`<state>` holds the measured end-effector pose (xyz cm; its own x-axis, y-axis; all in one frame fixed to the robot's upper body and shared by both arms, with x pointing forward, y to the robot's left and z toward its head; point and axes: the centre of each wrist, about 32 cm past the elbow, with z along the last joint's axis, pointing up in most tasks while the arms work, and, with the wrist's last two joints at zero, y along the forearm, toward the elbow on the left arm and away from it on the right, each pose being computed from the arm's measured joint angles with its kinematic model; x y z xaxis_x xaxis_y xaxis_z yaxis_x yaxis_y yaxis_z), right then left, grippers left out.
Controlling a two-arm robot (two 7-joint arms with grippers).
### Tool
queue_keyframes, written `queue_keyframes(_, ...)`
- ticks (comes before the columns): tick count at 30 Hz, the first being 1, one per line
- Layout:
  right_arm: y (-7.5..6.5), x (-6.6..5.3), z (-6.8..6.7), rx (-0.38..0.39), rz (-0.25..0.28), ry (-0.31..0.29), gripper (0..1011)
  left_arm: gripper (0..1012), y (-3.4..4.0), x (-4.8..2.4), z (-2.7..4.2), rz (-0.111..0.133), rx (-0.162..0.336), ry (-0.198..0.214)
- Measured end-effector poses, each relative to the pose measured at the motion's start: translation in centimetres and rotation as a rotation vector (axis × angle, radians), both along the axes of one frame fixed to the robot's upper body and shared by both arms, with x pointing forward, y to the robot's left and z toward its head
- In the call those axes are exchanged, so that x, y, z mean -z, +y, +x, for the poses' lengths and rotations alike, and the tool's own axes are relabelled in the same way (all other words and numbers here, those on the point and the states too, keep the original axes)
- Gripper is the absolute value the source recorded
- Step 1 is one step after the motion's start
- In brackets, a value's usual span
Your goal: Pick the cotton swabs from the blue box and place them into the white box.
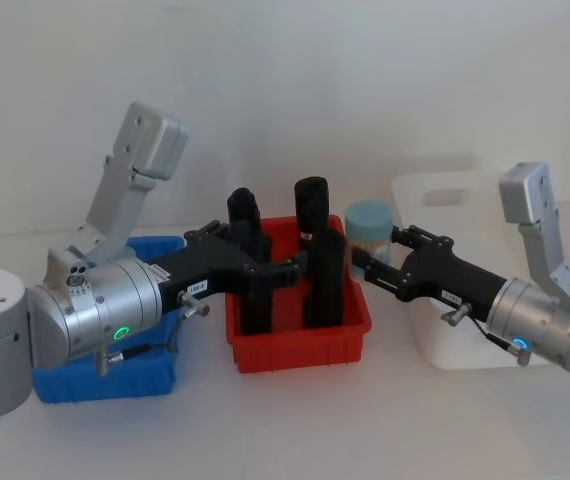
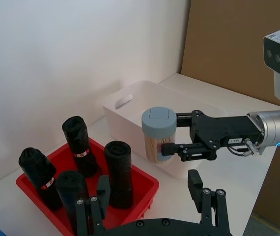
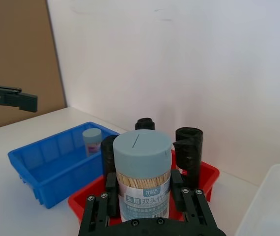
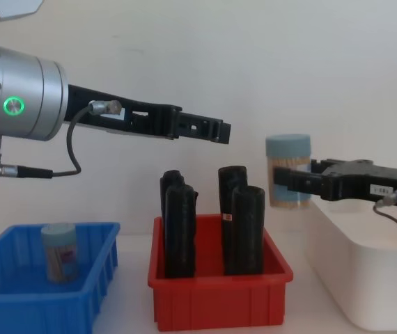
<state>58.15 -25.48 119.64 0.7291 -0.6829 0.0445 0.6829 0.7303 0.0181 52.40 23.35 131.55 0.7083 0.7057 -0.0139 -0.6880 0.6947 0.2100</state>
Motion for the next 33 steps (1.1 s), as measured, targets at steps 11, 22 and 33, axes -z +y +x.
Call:
queue_keyframes(11,-1.8,0.2,-0.7,0.165,-0.016,-0.006,639,1000,0.0,0.0,0.0,0.0,0.0,0.0)
queue_keyframes(22,-3.5,0.4,-1.2,0.35,-0.047,0.025,639,1000,0.0,0.0,0.0,0.0,0.0,0.0)
queue_keyframes(33,-4.7,1.0,-1.3,0.509,-0.075,0.087,694,1000,0.0,0.0,0.0,0.0,0.0,0.0)
